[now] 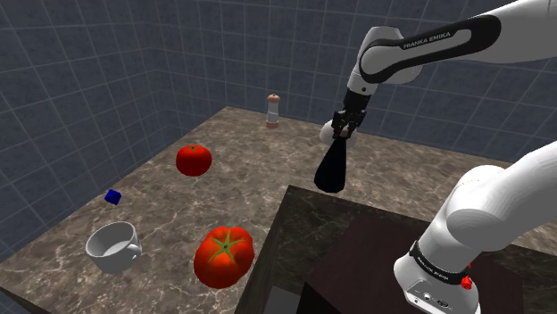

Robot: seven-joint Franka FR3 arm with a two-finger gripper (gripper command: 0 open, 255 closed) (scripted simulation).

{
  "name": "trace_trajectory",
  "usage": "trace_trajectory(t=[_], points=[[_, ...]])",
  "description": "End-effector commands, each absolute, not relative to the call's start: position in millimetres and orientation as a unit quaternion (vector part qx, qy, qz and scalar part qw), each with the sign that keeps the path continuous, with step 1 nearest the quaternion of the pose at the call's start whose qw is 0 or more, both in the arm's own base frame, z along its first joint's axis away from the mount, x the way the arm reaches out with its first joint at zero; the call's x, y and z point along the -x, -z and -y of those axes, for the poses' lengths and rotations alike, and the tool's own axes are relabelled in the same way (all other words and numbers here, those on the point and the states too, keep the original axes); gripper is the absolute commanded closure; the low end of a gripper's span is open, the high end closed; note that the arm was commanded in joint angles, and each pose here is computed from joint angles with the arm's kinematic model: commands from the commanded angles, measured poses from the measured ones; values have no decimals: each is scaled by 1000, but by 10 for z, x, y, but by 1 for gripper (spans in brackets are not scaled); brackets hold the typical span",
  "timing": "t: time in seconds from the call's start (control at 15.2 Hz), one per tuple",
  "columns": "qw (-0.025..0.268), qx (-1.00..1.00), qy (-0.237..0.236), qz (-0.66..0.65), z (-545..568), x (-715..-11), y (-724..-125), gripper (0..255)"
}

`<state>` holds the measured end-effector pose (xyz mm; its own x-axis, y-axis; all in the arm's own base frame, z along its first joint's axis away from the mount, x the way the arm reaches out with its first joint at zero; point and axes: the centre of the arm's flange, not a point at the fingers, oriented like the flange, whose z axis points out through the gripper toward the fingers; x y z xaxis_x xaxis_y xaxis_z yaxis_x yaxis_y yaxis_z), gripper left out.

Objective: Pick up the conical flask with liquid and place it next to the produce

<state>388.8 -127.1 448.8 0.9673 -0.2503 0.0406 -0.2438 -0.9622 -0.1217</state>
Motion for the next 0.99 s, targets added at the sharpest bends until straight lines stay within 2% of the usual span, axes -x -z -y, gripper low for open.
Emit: trace_trajectory(t=[0.0, 0.53, 0.92], points=[[58, 990, 28, -125, 1271, -3888, -4486, 255], [58, 990, 28, -125, 1271, -3888, -4486, 255], [58, 990, 28, -125, 1271, -3888, -4803, 255]])
